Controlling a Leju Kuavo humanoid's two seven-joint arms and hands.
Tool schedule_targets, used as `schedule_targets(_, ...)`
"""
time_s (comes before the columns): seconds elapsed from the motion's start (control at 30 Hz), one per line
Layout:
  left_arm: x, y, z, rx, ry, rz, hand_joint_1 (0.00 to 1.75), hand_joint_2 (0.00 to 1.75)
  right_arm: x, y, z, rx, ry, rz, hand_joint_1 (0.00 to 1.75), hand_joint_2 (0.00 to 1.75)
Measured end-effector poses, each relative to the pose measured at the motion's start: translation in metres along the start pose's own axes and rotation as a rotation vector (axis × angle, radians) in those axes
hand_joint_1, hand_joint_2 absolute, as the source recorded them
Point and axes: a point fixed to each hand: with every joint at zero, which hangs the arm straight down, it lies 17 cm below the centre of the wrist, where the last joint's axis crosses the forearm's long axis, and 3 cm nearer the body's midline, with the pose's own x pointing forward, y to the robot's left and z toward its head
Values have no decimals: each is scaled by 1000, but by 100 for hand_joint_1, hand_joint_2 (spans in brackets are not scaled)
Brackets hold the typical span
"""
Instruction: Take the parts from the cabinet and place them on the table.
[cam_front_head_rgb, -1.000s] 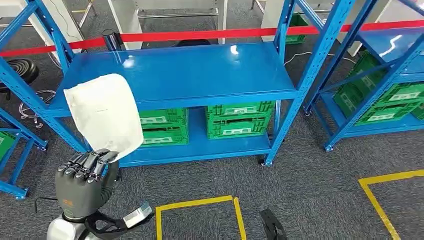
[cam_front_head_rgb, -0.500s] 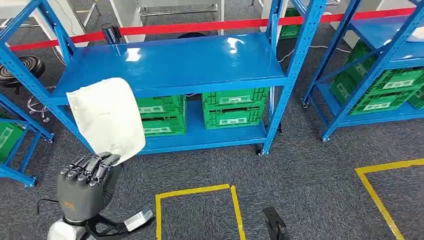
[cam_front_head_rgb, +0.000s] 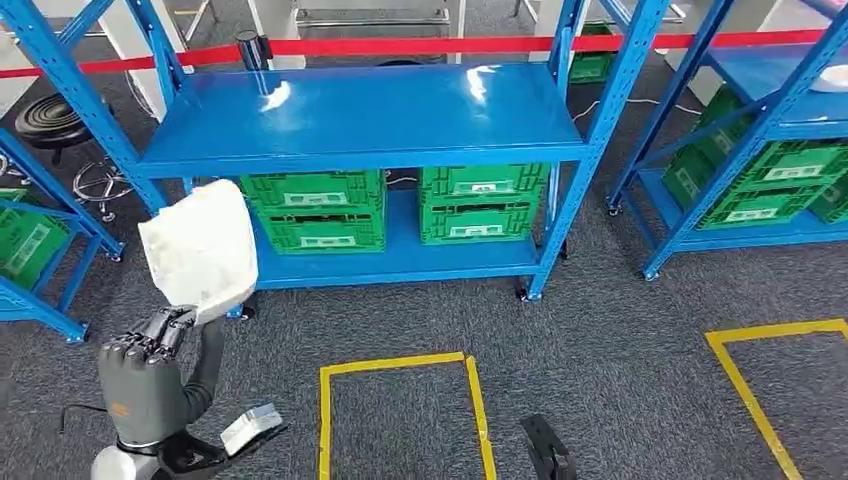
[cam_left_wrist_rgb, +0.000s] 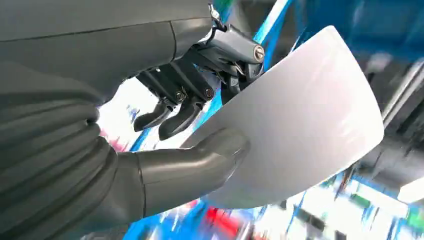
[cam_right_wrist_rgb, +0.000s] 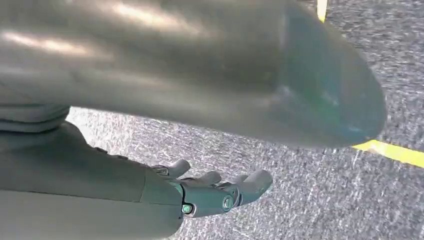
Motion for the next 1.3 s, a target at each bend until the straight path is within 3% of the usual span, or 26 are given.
schedule_targets(0.1,-20,-13,9,-69,144,223,175,175,4,1,-1,7,-7,10,0,0)
schedule_targets(0.17,-22,-10,12,-61,152,246,175,175,5,1,-1,8,-8,14,0,0)
schedule_targets(0.37,-9,8,5,-13,51,212,175,175,9,2,-1,6,-16,6,0,0)
schedule_targets(0.63,1,29,-22,75,-37,-11,175,175,9,1,-1,-1,-15,-4,0,0)
schedule_targets(1.0,19,48,-25,189,-83,-113,175,175,-4,5,2,9,5,10,0,0)
schedule_targets(1.3,53,60,-26,232,-207,-203,175,175,4,4,0,7,-11,23,0,0)
